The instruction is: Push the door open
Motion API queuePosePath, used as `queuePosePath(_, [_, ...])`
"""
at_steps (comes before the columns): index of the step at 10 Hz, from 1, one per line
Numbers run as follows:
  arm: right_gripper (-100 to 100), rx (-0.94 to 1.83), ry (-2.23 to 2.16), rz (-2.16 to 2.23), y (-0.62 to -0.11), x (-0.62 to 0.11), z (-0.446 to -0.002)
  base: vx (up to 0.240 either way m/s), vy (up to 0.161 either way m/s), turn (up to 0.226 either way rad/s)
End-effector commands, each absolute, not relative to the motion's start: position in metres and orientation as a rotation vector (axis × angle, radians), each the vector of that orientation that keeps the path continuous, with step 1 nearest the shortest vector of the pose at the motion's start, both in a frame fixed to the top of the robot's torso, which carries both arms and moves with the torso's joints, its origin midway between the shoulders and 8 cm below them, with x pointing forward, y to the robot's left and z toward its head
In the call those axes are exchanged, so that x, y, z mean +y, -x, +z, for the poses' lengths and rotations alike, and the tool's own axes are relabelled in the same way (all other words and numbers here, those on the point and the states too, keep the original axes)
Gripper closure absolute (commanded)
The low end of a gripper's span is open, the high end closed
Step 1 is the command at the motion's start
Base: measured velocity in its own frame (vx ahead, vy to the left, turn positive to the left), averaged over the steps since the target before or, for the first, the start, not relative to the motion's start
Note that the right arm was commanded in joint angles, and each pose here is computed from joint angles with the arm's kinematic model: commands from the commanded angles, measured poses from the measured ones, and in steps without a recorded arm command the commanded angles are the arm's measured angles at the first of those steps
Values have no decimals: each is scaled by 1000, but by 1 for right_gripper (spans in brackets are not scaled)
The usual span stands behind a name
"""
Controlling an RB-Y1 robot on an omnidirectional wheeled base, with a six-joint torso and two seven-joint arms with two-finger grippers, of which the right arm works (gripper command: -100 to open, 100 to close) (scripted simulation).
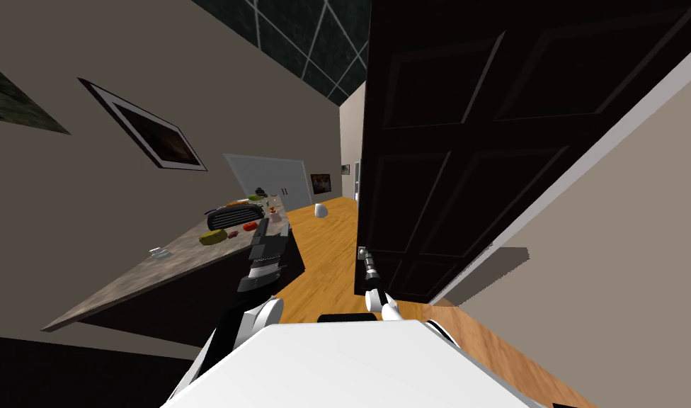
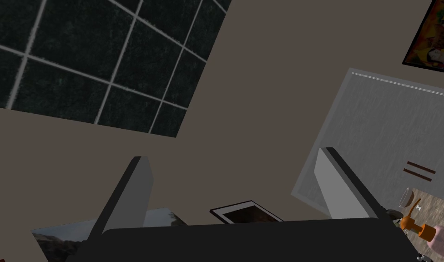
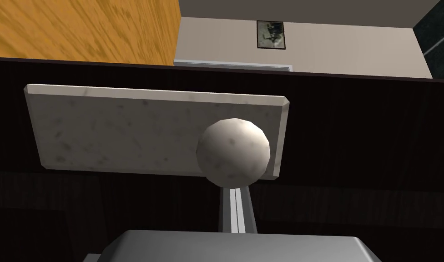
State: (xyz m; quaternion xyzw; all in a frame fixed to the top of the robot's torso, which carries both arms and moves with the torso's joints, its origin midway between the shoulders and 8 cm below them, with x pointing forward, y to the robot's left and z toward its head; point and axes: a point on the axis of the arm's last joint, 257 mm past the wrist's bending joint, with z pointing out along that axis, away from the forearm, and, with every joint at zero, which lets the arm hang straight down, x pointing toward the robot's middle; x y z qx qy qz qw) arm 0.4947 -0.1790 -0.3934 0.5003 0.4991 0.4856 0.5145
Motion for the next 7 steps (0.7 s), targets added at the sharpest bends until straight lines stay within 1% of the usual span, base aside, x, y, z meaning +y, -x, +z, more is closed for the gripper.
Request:
queuePosePath(1, [-100,1219,-1181,1174,-495,-177,-393,11,-34,-199])
queuePosePath(3, [-100,1250,-1152,1190,-494,-170,-393,23,-54,-273])
queuePosePath(5, [-100,1278,-1127,1208,-493,-161,-393,32,-34,-217])
queuePosePath(7, [-100,1299,-1110,1223,-491,-153,-393,14,-18,-178])
